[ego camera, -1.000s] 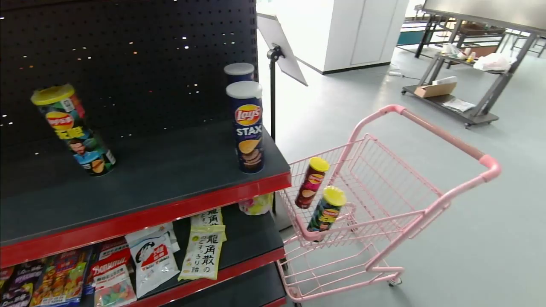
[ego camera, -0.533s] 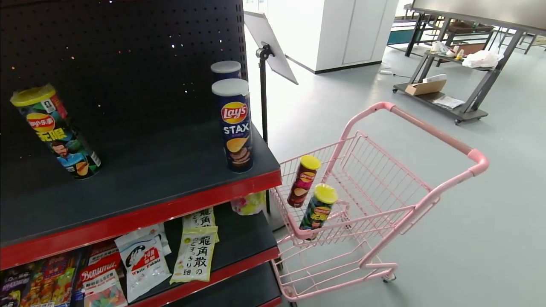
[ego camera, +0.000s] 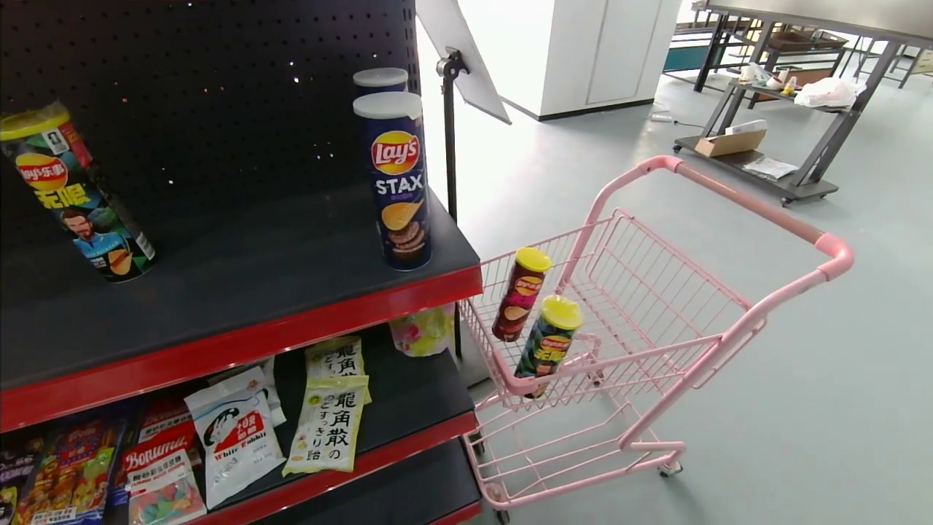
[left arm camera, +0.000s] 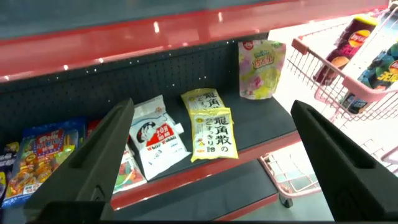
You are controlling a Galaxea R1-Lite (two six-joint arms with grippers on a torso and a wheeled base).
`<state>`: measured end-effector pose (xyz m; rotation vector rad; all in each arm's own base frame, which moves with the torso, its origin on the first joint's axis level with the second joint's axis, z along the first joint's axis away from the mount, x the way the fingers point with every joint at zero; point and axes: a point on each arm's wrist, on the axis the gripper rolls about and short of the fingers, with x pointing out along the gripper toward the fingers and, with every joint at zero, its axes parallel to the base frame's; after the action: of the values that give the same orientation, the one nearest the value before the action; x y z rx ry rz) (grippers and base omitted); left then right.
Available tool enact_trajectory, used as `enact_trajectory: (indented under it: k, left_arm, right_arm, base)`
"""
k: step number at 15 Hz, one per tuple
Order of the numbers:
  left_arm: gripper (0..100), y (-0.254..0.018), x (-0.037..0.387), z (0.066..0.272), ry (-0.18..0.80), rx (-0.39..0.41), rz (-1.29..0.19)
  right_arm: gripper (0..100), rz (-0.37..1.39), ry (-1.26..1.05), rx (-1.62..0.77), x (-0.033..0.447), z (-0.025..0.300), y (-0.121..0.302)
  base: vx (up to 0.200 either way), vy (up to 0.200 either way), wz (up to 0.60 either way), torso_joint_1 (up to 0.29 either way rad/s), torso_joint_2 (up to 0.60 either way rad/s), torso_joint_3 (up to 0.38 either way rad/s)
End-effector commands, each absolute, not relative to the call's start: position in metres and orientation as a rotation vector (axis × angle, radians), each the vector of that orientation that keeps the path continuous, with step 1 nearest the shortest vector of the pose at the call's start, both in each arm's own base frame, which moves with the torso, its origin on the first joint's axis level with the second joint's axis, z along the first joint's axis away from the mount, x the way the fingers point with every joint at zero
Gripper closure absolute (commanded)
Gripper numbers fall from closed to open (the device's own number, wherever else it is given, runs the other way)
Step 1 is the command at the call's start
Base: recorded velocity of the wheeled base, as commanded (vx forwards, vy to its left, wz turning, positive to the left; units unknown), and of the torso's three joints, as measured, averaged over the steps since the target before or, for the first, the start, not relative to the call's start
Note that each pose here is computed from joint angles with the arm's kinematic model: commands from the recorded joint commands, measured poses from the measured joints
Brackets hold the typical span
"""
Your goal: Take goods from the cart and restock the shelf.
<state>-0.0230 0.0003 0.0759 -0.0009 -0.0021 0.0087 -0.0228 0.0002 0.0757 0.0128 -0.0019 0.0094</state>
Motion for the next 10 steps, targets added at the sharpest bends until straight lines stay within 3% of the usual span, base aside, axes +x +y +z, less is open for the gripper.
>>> enact_trajectory:
  k: [1,10]
  left_arm:
    - [0,0.0003,-0.0229,0.0759,-0.002,-0.002,0.009]
    - [0,0.0003,-0.0229,0.0759,-0.002,-0.002,0.009]
  right_arm:
    - [0,0.011,-0.001,0.012,-0.0228,0.0756,0.0002]
    - [0,0.014,-0.002,0.005,-0.0228,0.0756,0.0002]
  base:
    - [0.0,0.0,0.0,-0.154,0.42,0.271]
    - [0.0,0.0,0.0,-0.163,0.52,0.359]
